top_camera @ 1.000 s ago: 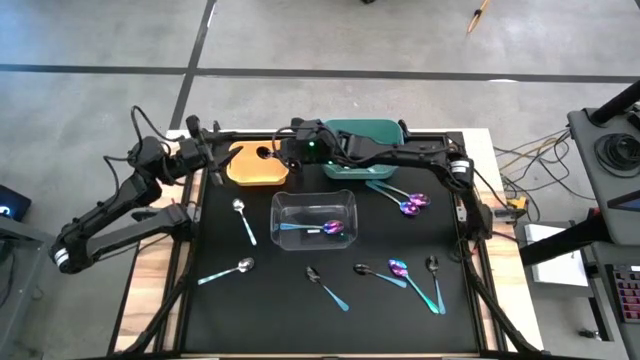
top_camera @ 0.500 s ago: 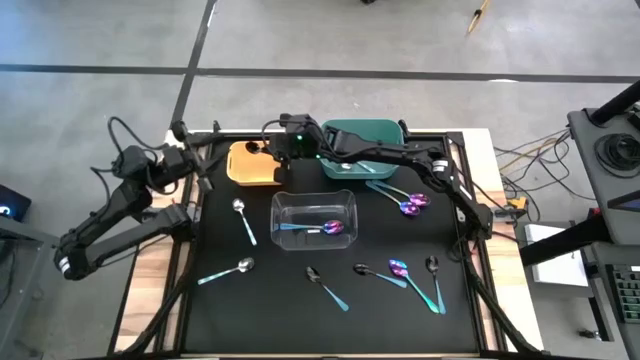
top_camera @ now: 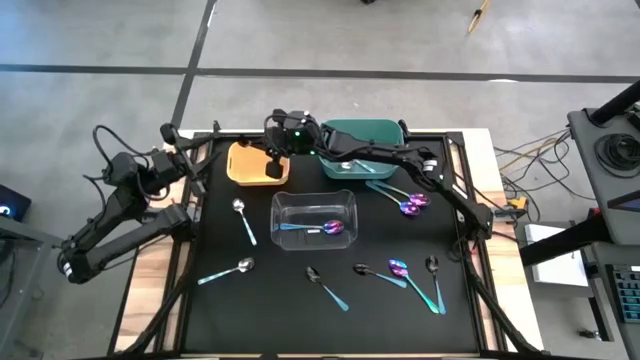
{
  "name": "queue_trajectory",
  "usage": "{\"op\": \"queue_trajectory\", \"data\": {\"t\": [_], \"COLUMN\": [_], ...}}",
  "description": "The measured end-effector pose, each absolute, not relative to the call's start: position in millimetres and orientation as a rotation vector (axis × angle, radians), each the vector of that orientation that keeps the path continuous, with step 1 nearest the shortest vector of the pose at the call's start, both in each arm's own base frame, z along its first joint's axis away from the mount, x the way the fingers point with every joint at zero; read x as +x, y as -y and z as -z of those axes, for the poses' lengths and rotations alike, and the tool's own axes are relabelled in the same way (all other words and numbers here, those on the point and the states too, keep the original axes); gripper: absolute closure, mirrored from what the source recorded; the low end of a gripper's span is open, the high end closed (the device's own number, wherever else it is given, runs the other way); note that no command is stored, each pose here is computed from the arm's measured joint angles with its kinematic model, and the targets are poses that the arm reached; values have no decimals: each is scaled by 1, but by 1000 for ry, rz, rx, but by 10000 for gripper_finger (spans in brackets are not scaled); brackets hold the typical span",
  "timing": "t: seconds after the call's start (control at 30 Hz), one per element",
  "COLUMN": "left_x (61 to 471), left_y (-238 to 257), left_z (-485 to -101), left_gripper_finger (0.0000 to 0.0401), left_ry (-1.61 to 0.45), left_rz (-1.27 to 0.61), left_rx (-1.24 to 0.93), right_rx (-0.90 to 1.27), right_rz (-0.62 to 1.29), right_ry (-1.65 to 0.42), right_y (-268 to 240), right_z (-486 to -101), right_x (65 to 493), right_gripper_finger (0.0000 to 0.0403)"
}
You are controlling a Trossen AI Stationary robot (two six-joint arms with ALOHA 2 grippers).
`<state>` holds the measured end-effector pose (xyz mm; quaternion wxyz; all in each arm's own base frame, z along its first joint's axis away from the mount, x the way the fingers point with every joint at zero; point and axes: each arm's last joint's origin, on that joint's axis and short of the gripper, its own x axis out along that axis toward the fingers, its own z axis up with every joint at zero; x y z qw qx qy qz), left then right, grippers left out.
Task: Sort silverware by color (type)
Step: Put the blue spoon into the yellow bin
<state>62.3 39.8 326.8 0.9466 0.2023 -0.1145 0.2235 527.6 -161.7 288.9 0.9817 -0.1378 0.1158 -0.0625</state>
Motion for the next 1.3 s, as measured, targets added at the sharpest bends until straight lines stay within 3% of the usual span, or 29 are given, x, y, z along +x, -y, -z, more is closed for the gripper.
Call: {"op": "queue_trajectory", "data": {"t": [0.33, 0.7, 1.1, 1.3], "left_x": [62, 63, 64, 77], "left_y": [-40, -40, -41, -55], "left_z": [-327, -327, -326, -320], "left_gripper_finger": [235, 235, 235, 235], "left_ry": [231, 228, 217, 150], "left_rz": [-457, -458, -457, -541], "left_rx": [415, 418, 419, 304], "right_rx": [-271, -226, -198, -204], "right_rz": [116, 96, 92, 93], "right_ry": [-152, -197, -241, -235], "right_y": [165, 168, 168, 168], "right_z": [-269, -232, -223, -224], "right_x": [540, 550, 550, 550], "right_gripper_finger": [394, 394, 394, 394]}}
